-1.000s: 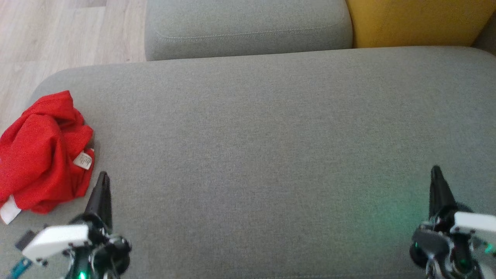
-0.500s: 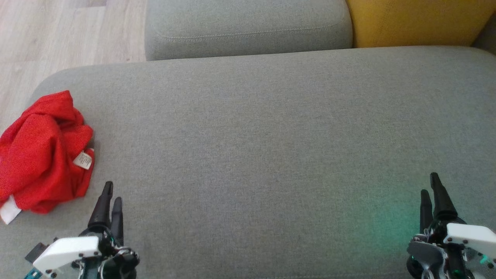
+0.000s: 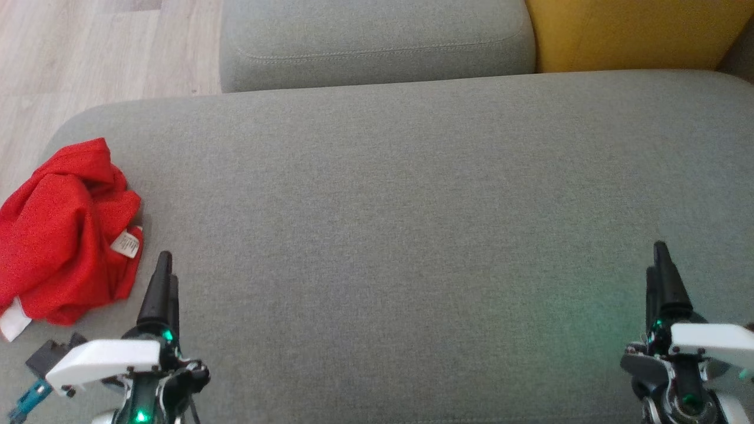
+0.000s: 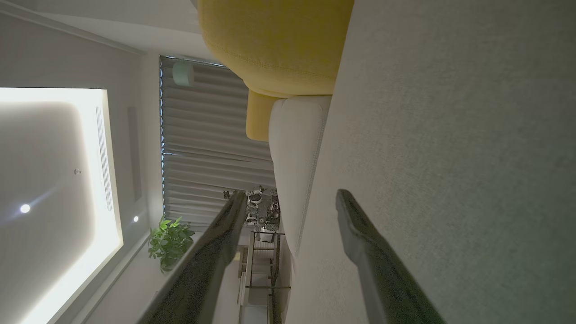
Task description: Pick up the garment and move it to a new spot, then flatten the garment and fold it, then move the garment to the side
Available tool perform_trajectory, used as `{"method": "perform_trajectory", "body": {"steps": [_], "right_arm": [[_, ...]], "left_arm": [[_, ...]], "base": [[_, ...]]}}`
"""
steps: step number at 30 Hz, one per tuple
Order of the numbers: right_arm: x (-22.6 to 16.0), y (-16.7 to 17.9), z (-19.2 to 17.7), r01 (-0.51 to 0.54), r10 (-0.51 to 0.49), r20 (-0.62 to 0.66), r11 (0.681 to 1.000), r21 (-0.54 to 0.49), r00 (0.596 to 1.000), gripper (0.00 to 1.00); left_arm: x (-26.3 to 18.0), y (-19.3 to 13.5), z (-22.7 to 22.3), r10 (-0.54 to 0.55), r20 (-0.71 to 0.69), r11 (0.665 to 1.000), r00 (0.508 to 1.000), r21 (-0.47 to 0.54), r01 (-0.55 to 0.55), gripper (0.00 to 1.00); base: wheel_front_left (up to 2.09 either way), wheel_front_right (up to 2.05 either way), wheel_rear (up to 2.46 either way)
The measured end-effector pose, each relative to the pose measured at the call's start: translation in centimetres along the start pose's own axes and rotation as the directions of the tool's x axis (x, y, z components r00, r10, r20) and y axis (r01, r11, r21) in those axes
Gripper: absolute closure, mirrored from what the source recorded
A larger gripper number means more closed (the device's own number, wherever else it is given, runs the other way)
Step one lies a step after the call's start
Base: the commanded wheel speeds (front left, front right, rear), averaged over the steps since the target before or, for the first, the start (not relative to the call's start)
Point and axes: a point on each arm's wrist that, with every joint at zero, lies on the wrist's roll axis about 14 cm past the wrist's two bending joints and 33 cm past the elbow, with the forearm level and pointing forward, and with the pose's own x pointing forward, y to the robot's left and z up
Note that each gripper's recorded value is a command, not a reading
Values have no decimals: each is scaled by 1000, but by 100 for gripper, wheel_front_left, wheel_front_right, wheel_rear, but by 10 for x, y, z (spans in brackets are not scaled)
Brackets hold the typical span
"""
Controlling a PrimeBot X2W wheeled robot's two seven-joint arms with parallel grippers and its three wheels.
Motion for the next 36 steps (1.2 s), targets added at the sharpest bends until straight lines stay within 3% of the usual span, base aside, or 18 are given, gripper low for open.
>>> {"method": "perform_trajectory", "body": {"steps": [8, 15, 24, 36], "right_arm": [[4, 15, -1, -44, 43, -11, 991, -124, 999, 0], [4, 19, -2, -61, 58, -22, 962, -264, 998, 0], [3, 25, -10, -95, 77, -57, 882, -462, 995, 0], [3, 35, -21, -145, 111, -93, 785, -603, 989, 0]], "left_arm": [[3, -14, -5, -40, -13, 988, 999, 152, 41, 0], [3, -20, -3, -60, -16, 954, 998, 294, 62, 0], [3, -34, -8, -106, -30, 878, 994, 466, 108, 0], [0, -48, -12, -154, -56, 762, 986, 629, 155, 0]], "base": [[0, 0, 0], [0, 0, 0], [0, 0, 0], [0, 0, 0]]}}
